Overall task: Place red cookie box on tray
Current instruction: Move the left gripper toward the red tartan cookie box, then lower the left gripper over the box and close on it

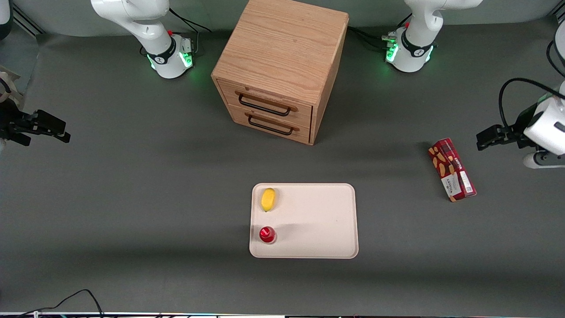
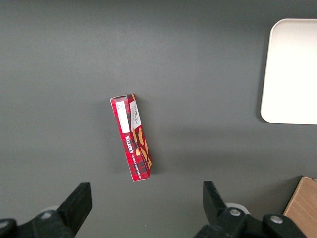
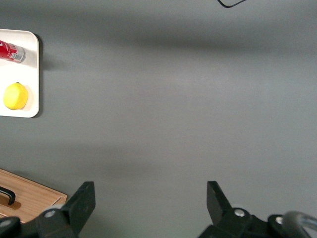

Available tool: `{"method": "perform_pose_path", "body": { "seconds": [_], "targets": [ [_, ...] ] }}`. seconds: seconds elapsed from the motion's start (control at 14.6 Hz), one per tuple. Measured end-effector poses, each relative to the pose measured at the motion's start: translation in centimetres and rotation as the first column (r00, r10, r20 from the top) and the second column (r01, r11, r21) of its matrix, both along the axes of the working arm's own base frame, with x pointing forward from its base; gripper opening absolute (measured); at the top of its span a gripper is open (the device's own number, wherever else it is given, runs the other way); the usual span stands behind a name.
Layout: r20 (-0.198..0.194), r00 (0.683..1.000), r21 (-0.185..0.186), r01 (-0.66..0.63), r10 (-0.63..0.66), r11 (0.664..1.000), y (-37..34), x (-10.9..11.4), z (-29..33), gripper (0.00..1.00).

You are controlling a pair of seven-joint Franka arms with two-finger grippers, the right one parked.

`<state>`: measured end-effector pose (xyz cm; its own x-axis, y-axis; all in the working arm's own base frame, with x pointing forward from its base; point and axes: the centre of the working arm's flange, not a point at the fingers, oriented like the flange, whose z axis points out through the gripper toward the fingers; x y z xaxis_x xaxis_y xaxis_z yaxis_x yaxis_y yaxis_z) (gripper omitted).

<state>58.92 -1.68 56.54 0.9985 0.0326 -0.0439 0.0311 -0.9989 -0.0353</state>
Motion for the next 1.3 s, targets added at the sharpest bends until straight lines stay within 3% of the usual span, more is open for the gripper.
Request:
{"method": "perform_pose_path", "body": {
  "seconds": [0.48, 0.82, 1.03, 1.3],
  "targets": [
    [-0.026, 1.0, 0.001, 0.013, -0.013, 1.0, -0.4, 0.1, 0.3, 1.0],
    [-0.101, 0.994, 0.021, -0.029, 0.031, 0.999, 2.2, 1.3, -5.9, 1.0],
    [-0.09, 0.994, 0.03, -0.058, 0.061, 0.998, 4.5, 1.8, -13.2, 1.0],
    [-0.048, 0.996, 0.03, -0.076, 0.078, 0.997, 5.9, 0.2, -20.2, 1.0]
  ]
}}
